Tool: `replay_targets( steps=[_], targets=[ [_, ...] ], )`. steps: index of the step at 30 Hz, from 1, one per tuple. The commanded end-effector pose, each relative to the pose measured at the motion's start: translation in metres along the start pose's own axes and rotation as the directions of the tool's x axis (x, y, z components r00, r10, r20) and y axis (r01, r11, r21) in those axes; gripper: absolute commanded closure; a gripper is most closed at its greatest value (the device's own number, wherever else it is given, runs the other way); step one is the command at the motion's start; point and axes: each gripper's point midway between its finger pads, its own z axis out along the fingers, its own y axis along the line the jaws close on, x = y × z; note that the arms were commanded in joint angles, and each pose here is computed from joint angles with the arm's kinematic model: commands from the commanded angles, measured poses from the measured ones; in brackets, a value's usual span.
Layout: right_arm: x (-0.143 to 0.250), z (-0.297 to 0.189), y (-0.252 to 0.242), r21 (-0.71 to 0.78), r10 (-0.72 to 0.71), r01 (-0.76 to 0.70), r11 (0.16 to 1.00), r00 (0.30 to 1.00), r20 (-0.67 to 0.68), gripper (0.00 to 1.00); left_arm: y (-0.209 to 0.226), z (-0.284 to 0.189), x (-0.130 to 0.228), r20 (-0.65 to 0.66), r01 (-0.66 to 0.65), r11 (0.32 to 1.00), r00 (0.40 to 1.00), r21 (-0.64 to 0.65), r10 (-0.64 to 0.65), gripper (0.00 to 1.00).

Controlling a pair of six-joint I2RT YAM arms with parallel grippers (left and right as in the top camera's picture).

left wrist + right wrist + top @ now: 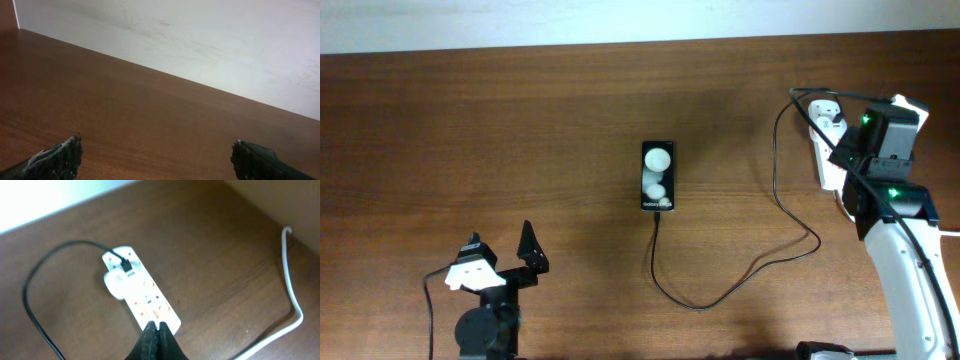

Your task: Plug charger to phone and switch on socket

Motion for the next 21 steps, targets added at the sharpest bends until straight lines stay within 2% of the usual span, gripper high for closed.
replay_targets(
  steps=[1,5,7,10,20,21],
  targets=[
    [-0.003,0.007,0.002,0.008,0.037,-0.037,0.999,0.999,-0.020,0.96,0.002,0.001,0.000,0.014,0.000,1.000,1.000,-0.006,0.000,0.01],
    [0.004,0.023,0.001,0.052,0.076,-0.070,0.996,0.991,-0.109,0.96,0.002,0.001,0.000,0.015,0.000,1.000,1.000,-0.006,0.000,0.01],
    [0.013,0.036,-0.006,0.066,0.122,-0.110,0.992,0.971,-0.205,0.96,0.002,0.001,0.001,0.014,0.000,1.000,1.000,-0.008,0.000,0.01],
    [0.016,0.047,-0.015,0.069,0.159,-0.146,0.987,0.954,-0.256,0.96,0.002,0.001,0.001,0.014,0.000,1.000,1.000,-0.007,0.000,0.01],
    [0.021,0.048,-0.026,0.063,0.194,-0.184,0.981,0.937,-0.291,0.96,0.006,0.001,-0.001,0.022,-0.010,0.999,1.000,-0.030,0.011,0.01],
    [0.020,0.048,-0.027,0.065,0.195,-0.184,0.981,0.937,-0.290,0.96,0.005,0.001,0.000,0.016,-0.079,0.997,0.997,-0.023,0.079,0.01]
  ],
)
